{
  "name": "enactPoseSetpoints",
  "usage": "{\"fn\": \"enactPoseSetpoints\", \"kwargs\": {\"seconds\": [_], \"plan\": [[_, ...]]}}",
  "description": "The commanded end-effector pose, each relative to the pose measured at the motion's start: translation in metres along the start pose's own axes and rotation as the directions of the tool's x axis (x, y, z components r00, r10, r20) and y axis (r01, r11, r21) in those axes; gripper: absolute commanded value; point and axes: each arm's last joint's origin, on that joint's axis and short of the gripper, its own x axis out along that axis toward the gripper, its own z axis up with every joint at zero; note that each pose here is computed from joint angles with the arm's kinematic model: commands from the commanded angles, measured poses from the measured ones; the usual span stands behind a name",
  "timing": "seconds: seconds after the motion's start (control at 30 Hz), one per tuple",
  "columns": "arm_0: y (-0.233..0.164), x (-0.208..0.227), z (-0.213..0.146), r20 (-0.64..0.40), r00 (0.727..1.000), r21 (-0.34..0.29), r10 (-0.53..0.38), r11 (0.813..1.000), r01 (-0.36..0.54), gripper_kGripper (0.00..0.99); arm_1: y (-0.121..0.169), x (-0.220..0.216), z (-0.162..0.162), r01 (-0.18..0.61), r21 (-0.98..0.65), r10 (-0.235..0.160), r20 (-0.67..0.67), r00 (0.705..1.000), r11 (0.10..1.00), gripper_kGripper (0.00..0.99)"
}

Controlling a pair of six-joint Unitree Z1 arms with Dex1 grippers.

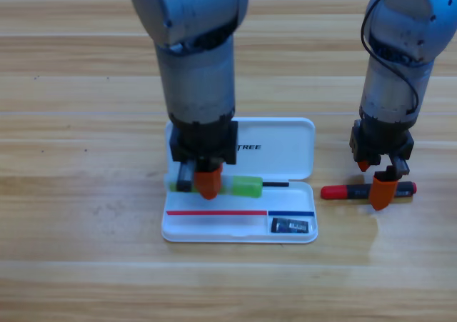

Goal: Clean up eraser and pencils

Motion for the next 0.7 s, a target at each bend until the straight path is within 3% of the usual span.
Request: {"fn": "enactPoseSetpoints", "kwargs": {"seconds": [0.03,0.2,0.3,0.7], "plan": [[-0.001,0.047,0.020,-0.048,0.998,0.013,-0.045,0.999,0.046,0.000,-0.010,0.041,-0.009,-0.094,0.005,0.094,-0.033,0.995,0.996,0.693],[0.000,0.057,0.020,-0.041,0.998,0.009,-0.042,0.999,0.042,0.000,-0.006,0.049,-0.010,-0.129,-0.006,0.129,-0.006,0.992,0.992,0.210],[0.000,0.061,0.018,-0.042,0.998,0.008,-0.043,0.999,0.043,0.000,-0.006,0.055,-0.010,-0.144,-0.004,0.143,-0.011,0.990,0.990,0.015],[-0.004,0.068,0.008,-0.037,0.998,-0.006,-0.058,0.998,0.058,0.000,-0.007,0.047,-0.013,-0.043,0.029,0.043,-0.010,0.999,0.999,0.000]]}}
